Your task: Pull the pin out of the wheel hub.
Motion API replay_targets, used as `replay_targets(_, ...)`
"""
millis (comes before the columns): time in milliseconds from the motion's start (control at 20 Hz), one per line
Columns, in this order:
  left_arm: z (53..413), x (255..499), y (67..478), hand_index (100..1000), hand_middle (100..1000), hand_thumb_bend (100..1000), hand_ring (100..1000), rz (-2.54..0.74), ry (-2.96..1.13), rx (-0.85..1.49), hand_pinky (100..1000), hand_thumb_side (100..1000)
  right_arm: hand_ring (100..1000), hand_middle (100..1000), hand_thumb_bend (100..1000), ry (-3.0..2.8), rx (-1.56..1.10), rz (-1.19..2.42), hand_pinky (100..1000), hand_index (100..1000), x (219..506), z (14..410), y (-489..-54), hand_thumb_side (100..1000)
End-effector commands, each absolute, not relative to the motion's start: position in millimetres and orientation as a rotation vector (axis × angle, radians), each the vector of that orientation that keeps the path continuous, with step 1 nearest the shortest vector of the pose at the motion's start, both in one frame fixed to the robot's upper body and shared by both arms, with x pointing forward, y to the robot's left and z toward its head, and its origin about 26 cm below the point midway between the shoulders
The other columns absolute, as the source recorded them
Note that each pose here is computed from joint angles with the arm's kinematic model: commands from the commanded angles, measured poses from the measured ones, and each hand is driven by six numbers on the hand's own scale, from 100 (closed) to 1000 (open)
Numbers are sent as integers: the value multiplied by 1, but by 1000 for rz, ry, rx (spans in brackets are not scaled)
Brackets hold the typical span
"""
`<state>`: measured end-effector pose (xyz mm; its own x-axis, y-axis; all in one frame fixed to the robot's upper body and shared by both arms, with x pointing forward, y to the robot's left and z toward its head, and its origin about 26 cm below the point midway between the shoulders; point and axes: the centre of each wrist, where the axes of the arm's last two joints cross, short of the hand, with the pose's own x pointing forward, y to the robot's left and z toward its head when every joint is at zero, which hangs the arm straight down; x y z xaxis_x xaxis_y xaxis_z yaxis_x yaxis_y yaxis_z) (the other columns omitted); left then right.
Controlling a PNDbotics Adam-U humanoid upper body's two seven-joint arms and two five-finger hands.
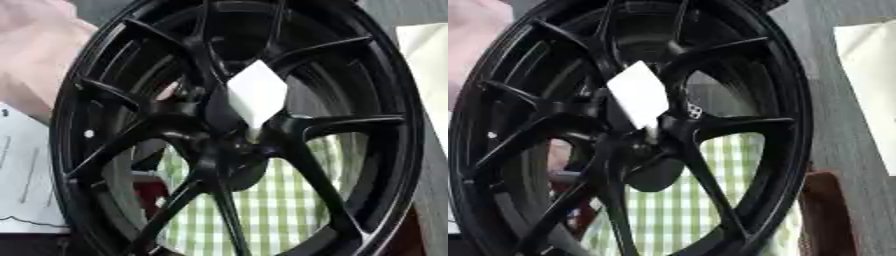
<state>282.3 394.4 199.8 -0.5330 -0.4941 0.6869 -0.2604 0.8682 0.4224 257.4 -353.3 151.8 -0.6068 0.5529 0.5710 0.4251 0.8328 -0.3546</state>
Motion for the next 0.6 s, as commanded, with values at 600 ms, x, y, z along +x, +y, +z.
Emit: replay_targets(600,194,278,338,648,475,100,567,-310,-2288,129,793,566,583,719,100,-2343,-684,242,873,765,259,162,-350,580)
